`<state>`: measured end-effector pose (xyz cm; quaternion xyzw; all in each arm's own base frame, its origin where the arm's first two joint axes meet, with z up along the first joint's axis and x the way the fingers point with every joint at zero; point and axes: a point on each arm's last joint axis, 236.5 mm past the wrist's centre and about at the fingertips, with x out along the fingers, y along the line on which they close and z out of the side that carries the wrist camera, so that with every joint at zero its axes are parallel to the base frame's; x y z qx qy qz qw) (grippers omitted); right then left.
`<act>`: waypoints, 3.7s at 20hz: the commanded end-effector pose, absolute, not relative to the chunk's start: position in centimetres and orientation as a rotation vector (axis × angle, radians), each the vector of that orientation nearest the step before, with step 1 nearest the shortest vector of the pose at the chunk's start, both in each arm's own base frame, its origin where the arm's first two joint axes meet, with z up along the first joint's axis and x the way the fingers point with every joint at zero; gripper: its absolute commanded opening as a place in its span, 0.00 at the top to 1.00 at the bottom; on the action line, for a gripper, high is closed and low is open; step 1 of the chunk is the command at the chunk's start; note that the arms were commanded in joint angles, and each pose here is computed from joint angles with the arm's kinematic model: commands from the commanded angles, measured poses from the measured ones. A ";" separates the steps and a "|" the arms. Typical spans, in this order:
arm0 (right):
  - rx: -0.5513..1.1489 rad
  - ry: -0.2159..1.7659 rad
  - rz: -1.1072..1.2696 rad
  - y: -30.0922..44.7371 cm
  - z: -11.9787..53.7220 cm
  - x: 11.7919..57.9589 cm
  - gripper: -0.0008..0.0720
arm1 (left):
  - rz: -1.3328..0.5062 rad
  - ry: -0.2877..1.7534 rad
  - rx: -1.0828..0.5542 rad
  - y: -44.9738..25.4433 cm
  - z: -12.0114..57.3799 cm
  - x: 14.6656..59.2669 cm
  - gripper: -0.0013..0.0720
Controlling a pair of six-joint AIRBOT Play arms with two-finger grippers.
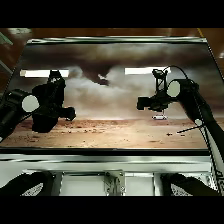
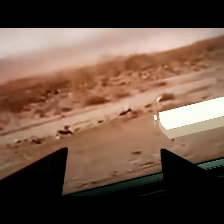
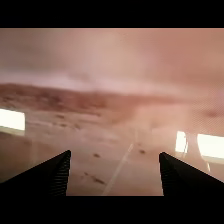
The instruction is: Fold the shirts.
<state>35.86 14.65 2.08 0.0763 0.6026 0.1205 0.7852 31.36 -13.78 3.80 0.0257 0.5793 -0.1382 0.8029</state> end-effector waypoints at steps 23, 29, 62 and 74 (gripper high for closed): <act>0.167 1.299 0.266 14.8 2.1 35.9 0.07 | 0.340 1.331 -0.474 10.7 -2.5 44.1 0.01; 0.178 1.230 0.265 15.0 2.6 37.4 0.07 | 0.340 1.440 -0.460 11.9 -7.9 43.4 0.00; -0.075 1.011 0.009 2.9 19.4 25.7 0.07 | -0.730 1.007 -0.203 -40.1 9.3 31.5 0.01; 0.430 1.278 0.064 1.0 6.6 24.7 0.07 | -0.442 1.550 -0.421 -17.0 -2.7 26.4 0.01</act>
